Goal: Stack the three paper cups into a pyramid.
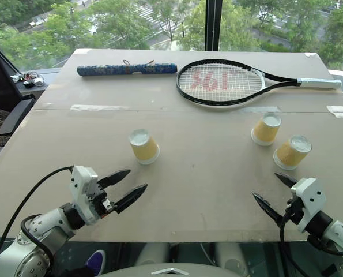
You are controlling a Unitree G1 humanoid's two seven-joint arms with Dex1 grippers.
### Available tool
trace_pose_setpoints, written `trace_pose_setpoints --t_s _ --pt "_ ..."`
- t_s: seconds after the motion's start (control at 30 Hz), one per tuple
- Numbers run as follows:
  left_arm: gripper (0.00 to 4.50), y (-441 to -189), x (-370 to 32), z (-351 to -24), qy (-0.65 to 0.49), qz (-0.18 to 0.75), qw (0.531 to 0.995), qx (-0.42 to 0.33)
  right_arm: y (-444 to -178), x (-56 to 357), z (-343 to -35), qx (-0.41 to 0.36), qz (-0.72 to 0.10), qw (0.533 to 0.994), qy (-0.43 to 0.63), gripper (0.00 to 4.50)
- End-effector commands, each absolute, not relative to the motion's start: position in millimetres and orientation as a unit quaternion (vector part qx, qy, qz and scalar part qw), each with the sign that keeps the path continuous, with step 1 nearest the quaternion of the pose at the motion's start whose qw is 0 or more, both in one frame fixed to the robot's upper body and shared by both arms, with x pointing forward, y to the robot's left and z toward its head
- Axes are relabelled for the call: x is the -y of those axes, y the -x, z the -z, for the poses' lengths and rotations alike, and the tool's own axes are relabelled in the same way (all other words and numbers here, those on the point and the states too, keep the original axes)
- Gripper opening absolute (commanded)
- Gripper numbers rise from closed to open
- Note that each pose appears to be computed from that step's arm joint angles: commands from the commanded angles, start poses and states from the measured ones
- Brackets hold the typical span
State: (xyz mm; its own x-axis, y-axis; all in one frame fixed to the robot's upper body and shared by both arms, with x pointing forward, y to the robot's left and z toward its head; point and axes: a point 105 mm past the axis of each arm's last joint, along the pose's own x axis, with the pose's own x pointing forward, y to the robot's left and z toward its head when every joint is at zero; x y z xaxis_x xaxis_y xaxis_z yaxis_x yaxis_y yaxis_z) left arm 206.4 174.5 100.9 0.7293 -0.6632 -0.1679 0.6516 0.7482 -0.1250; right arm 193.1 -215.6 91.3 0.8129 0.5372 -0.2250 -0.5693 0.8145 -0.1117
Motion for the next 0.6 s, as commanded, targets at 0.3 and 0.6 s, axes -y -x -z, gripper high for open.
trace_pose_setpoints --t_s 0.3,0.6 --pt "4.5 -238.2 -171.5 -112.8 0.035 0.291 0.955 -0.034 -211.8 182.1 -117.9 -0.011 -0.392 0.915 0.091 4.47" --pt "4.5 -252.5 -200.6 -121.5 -0.025 0.276 0.96 -0.033 -202.3 139.5 -129.7 0.023 -0.502 0.862 0.065 4.47"
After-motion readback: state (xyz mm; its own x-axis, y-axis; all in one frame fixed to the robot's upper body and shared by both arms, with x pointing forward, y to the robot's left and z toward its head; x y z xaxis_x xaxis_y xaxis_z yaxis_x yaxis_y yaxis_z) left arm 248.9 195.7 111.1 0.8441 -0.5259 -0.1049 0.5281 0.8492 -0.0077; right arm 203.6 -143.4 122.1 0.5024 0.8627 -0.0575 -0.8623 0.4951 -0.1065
